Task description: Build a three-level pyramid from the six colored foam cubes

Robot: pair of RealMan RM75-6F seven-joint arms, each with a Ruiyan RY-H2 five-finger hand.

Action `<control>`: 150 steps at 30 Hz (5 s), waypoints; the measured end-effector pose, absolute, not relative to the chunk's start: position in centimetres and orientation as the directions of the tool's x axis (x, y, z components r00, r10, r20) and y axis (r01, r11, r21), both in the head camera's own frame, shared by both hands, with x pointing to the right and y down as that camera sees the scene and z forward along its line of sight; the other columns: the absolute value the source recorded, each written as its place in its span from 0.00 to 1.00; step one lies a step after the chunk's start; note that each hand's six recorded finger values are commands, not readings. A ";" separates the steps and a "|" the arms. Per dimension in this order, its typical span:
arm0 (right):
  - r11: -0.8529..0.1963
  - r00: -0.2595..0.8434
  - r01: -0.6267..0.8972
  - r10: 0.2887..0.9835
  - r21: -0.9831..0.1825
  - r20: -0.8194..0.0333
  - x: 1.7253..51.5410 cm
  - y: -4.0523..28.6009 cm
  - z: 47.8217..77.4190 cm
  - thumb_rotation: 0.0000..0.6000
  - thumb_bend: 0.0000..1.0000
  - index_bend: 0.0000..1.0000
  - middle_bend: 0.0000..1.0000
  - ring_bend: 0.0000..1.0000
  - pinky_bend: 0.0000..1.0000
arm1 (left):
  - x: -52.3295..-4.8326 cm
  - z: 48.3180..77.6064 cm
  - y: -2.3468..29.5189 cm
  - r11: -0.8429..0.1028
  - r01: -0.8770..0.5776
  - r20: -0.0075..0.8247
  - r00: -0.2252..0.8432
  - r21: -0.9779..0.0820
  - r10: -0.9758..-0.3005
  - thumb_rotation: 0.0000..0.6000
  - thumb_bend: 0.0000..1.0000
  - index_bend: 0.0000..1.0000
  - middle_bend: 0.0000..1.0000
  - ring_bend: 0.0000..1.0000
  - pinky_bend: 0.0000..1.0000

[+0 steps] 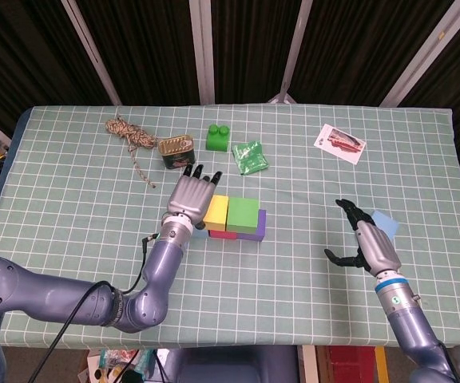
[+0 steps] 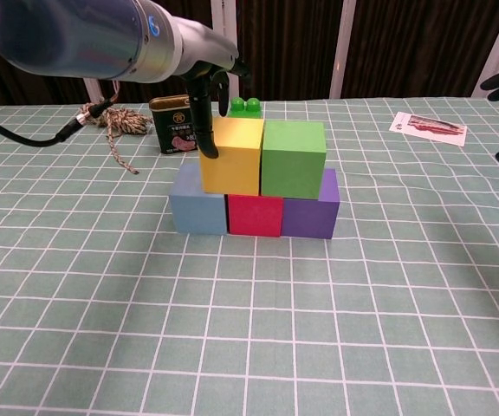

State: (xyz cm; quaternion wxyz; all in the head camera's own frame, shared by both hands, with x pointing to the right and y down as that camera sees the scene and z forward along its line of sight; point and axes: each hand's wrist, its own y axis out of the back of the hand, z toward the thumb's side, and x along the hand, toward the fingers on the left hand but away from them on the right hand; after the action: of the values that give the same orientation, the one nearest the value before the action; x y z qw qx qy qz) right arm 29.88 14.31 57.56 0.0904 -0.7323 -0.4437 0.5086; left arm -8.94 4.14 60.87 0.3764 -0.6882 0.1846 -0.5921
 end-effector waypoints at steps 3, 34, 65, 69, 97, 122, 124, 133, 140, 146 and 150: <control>-0.590 0.087 0.558 0.741 -0.584 -0.665 29.9 14.3 57.6 1.00 0.31 0.00 0.00 0.00 0.00 | -9.0 60.7 4.1 -0.649 0.181 0.673 0.233 -0.739 -0.701 1.00 0.17 0.02 0.20 0.03 0.04; -0.592 0.059 0.512 0.747 -0.623 -0.662 30.7 14.0 58.2 1.00 0.31 0.00 0.00 0.00 0.00 | -20.5 53.0 3.6 -0.483 -0.020 0.470 0.201 -0.875 -0.860 1.00 0.07 0.02 0.16 0.01 0.04; -0.631 -0.208 0.305 0.686 -0.713 -0.697 37.4 13.8 63.5 1.00 0.31 0.00 0.00 0.00 0.00 | -34.2 50.5 13.8 -0.336 -0.174 0.309 0.166 -0.926 -0.937 1.00 0.07 0.01 0.13 0.00 0.01; -0.631 -0.249 0.299 0.672 -0.716 -0.697 38.7 13.6 64.3 1.00 0.31 0.00 0.00 0.00 0.00 | -34.2 50.6 13.6 -0.333 -0.173 0.306 0.168 -0.927 -0.937 1.00 0.07 0.01 0.13 0.00 0.01; -0.672 -0.263 0.311 0.619 -0.672 -0.740 39.9 12.9 66.3 1.00 0.31 0.00 0.00 0.00 0.00 | -35.0 51.0 14.4 -0.327 -0.197 0.297 0.167 -0.924 -0.940 1.00 0.07 0.01 0.13 0.00 0.01; -0.662 -0.296 0.259 0.639 -0.703 -0.710 40.8 12.3 68.4 1.00 0.31 0.00 0.36 0.26 0.00 | -35.0 51.6 14.3 -0.347 -0.195 0.318 0.166 -0.917 -0.934 1.00 0.07 0.01 0.13 0.00 0.01; -0.655 -0.289 0.255 0.650 -0.711 -0.703 40.7 12.1 68.1 1.00 0.31 0.00 0.36 0.26 0.00 | -35.0 51.5 14.2 -0.344 -0.198 0.315 0.166 -0.918 -0.935 1.00 0.07 0.01 0.13 0.00 0.01; -0.638 -0.213 0.237 0.702 -0.733 -0.680 39.6 11.5 65.9 1.00 0.31 0.00 0.36 0.26 0.00 | -34.9 51.5 14.4 -0.347 -0.202 0.316 0.171 -0.916 -0.933 1.00 0.07 0.01 0.13 0.00 0.01; -0.658 -0.064 0.189 0.733 -0.729 -0.677 37.7 11.7 64.3 1.00 0.31 0.00 0.36 0.26 0.00 | -34.5 51.0 14.6 -0.344 -0.202 0.309 0.188 -0.917 -0.932 1.00 0.07 0.01 0.13 0.00 0.01; -0.687 0.094 0.157 0.726 -0.710 -0.681 35.4 12.7 63.7 1.00 0.31 0.00 0.36 0.26 0.00 | -34.1 50.9 14.7 -0.347 -0.204 0.308 0.200 -0.915 -0.930 1.00 0.07 0.01 0.13 0.00 0.01; -0.711 0.160 0.146 0.703 -0.688 -0.693 34.2 13.4 64.2 1.00 0.31 0.00 0.36 0.26 0.00 | -33.9 50.8 14.7 -0.346 -0.209 0.305 0.205 -0.915 -0.930 1.00 0.07 0.01 0.13 0.00 0.01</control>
State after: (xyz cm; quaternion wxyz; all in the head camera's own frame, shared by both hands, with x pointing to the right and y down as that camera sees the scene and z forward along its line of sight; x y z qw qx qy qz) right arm 34.19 13.42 64.16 0.2410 -0.7226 -0.2939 0.5775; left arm -33.93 14.72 50.76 0.3852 -0.6740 0.4224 -0.4679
